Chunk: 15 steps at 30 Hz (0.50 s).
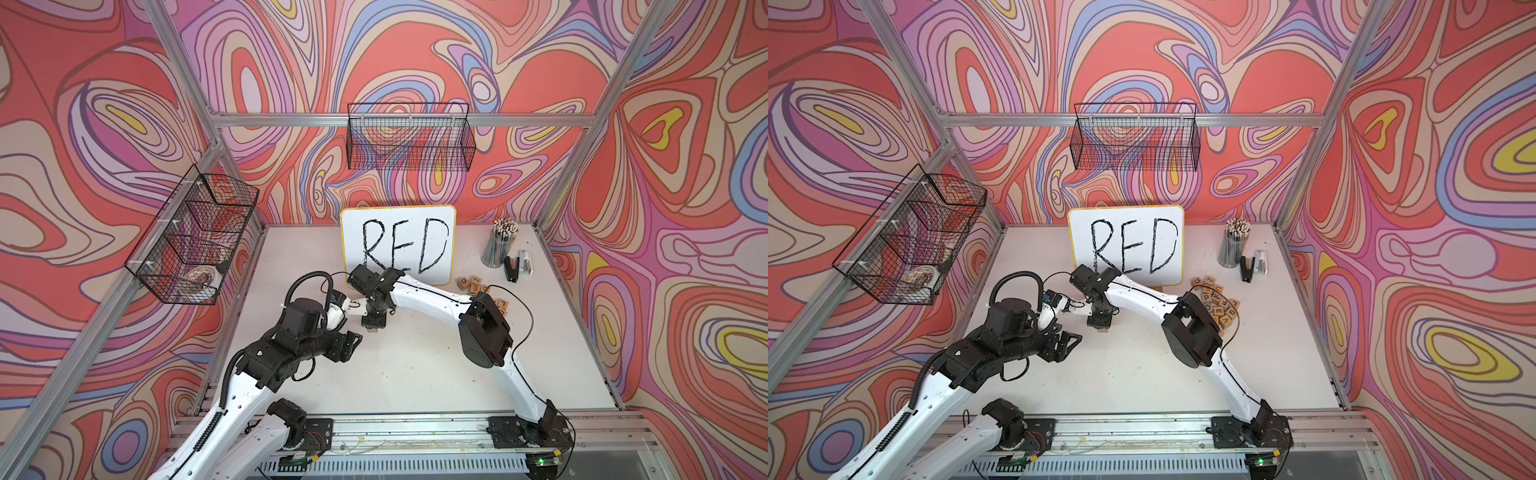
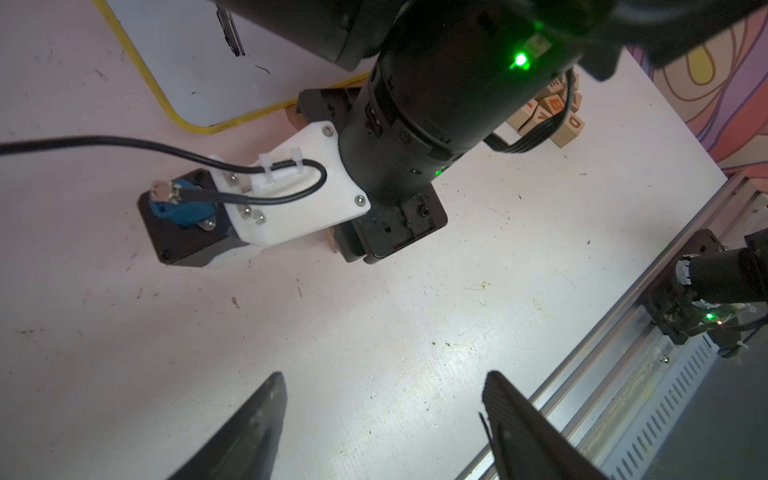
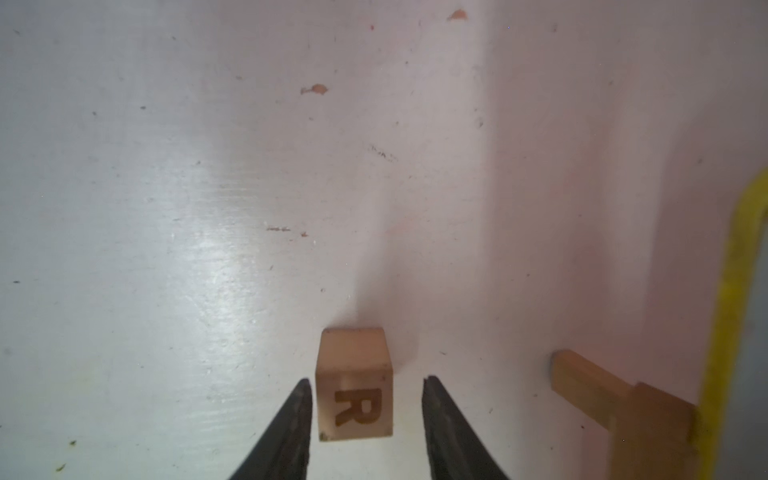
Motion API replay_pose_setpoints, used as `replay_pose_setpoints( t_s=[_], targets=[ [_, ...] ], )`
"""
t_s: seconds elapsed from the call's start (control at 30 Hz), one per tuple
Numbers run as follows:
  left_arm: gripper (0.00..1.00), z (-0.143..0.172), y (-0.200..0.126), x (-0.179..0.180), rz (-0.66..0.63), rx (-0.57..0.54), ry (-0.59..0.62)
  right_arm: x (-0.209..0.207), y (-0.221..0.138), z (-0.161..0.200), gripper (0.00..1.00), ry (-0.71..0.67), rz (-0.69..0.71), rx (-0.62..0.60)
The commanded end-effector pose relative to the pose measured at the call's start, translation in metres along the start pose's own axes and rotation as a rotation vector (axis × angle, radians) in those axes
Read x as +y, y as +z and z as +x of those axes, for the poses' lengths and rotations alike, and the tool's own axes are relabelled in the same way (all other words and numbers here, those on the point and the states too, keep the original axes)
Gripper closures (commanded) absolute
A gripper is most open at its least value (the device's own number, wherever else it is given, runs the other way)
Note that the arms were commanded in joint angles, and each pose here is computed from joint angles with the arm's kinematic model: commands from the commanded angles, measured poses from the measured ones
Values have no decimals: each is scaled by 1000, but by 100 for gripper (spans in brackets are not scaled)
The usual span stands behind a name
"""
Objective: Assemble the uppercase word "red" with letter blocks
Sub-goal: Place the letter block at the center of the board, then pick up the letter block from the center of the board.
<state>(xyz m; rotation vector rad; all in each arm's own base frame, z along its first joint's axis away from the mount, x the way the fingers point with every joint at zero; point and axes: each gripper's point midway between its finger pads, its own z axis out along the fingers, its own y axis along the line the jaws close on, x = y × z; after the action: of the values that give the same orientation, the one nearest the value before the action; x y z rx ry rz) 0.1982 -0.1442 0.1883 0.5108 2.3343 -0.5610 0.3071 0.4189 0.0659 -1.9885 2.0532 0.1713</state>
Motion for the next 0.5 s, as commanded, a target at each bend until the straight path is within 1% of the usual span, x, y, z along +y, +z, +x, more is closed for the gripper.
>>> replay_pose_setpoints(
  t_s=[0.0,0.1,0.23,0.37,0.47],
  targets=[
    [23,0,0,-1,12,-12,-2,-1,-26,-9,54,16,6,-47],
    [22,0,-1,-2,14,-14,1,-2,-41,-15,55,30,14,-75],
    [23,-1,-1,-2,14,-17,2,-6,-72,-22,56,71,65,-142],
    [23,-1,-2,-2,11,-20,2,-15,-105,-21,58,166,174,-222],
    [23,-1,-2,-2,14,-18,5,-21,-123,-9,59,281,245,-263]
  ],
)
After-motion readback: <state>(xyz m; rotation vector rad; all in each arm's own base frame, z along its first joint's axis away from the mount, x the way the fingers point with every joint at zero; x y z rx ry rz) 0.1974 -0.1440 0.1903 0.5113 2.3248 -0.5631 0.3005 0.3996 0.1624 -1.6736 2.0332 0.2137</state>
